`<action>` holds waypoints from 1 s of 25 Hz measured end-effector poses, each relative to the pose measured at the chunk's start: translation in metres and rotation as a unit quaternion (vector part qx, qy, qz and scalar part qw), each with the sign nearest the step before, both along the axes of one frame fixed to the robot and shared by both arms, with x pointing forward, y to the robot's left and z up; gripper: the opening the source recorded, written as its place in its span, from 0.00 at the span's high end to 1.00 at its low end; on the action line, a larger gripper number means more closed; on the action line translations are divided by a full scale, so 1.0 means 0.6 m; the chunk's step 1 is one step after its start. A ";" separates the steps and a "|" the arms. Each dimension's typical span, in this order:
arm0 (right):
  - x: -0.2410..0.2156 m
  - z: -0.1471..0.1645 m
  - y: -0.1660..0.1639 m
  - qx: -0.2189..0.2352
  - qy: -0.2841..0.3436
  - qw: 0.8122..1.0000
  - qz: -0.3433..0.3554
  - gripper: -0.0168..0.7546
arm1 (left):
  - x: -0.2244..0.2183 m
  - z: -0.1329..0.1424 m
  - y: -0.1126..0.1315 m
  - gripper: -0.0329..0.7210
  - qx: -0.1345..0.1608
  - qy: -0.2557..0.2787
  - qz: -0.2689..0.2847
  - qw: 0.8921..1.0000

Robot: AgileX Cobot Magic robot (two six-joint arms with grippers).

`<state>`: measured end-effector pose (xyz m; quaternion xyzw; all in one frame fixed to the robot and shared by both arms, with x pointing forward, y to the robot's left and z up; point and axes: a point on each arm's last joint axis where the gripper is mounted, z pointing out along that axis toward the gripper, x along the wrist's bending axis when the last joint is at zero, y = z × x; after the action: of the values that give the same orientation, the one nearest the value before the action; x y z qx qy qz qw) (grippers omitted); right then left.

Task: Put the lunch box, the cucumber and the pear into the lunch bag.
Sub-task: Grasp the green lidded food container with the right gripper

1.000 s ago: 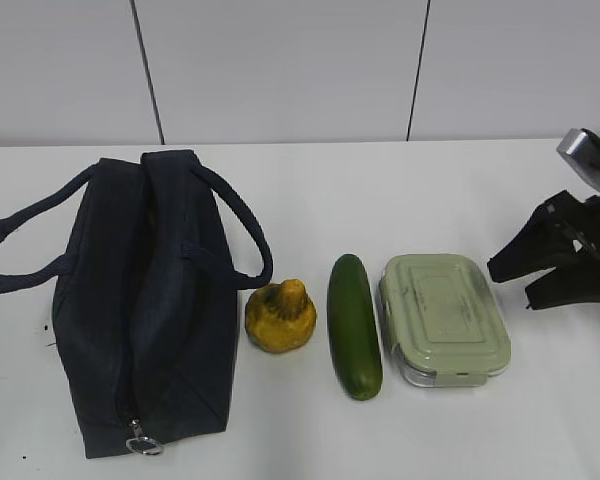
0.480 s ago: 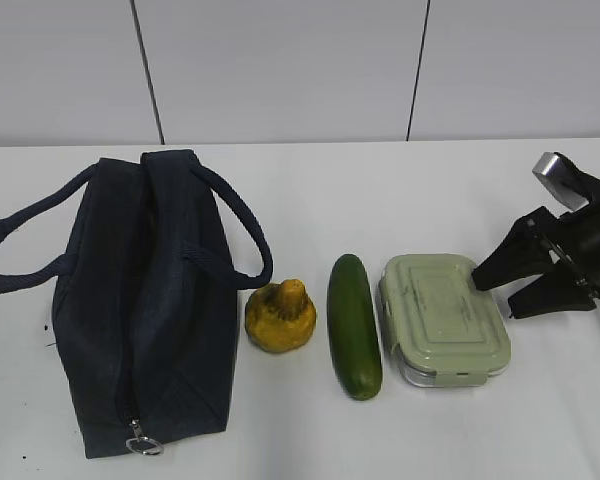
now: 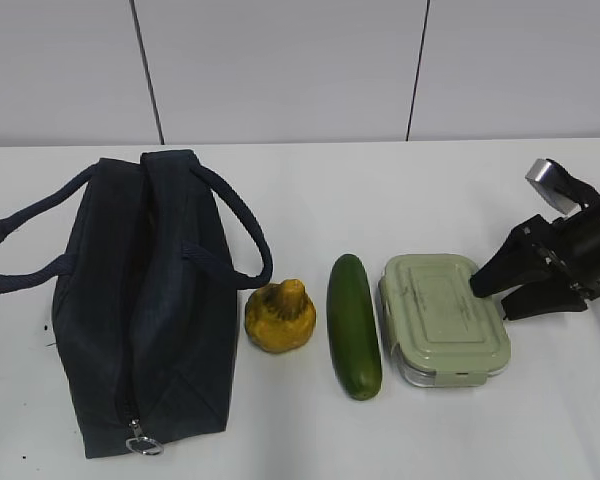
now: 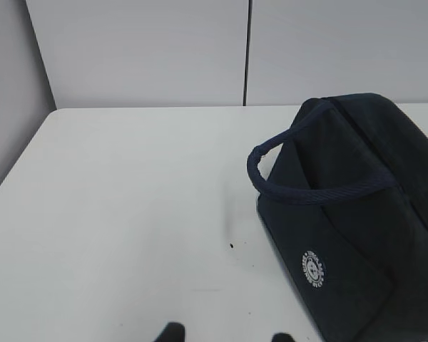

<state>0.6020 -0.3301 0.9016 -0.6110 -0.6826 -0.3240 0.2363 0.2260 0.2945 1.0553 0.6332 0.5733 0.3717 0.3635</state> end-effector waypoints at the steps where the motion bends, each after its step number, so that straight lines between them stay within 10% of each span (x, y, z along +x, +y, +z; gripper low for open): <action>1: -0.002 -0.001 0.000 0.001 0.002 1.000 0.001 0.22 | 0.000 0.000 0.000 0.64 0.000 0.000 0.000 1.000; 25: -0.037 0.018 0.016 0.031 -0.035 0.999 0.008 0.22 | 0.000 0.000 0.000 0.64 0.000 0.000 0.000 1.000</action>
<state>0.5797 -0.3202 0.9125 -0.5863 -0.6848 -0.3643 0.2337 0.2260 0.2945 1.0553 0.6332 0.5733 0.3717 0.3635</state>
